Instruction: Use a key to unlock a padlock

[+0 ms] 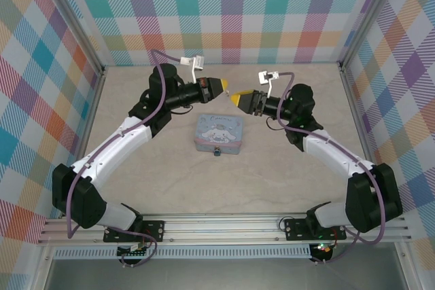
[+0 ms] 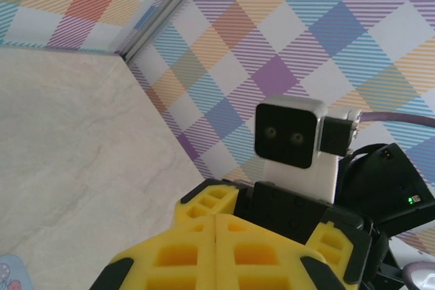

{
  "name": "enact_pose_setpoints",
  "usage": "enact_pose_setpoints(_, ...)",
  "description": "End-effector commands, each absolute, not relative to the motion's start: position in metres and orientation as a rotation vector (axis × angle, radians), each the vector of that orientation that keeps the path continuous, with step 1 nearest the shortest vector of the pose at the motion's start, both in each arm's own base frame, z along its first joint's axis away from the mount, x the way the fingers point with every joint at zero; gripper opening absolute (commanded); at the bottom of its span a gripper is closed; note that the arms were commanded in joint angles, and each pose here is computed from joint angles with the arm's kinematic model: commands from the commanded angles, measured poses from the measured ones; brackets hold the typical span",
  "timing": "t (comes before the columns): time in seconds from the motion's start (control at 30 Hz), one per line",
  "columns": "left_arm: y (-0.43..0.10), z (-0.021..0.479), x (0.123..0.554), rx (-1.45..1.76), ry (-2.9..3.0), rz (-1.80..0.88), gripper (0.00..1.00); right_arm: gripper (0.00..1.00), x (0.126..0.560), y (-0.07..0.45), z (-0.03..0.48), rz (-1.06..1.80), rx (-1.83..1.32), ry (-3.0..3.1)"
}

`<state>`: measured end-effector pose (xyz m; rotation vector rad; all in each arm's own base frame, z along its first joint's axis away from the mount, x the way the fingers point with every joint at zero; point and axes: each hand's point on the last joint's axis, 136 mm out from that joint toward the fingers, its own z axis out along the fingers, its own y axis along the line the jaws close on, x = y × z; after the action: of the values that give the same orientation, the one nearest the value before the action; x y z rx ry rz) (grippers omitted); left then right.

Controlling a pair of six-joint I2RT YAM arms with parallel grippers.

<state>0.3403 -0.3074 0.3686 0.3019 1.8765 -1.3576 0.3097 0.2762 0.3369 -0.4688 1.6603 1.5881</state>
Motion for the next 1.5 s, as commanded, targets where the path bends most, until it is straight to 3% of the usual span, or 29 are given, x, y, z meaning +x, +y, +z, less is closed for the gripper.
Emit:
enact_pose_setpoints(0.0,-0.309,0.381,0.334,0.346,1.844,-1.364,0.00,0.53,0.303,0.283,0.362,1.616,-0.553,1.556)
enact_pose_setpoints(1.17,-0.308,0.373,0.340,0.324,1.870,-1.335,0.01,0.05,0.309,0.297,0.359,1.649,-0.534,1.591)
enact_pose_setpoints(1.47,-0.275,0.358,0.342,0.258,1.957,-1.099,0.56,0.03,0.313,0.289,0.325,1.495,-0.502,1.755)
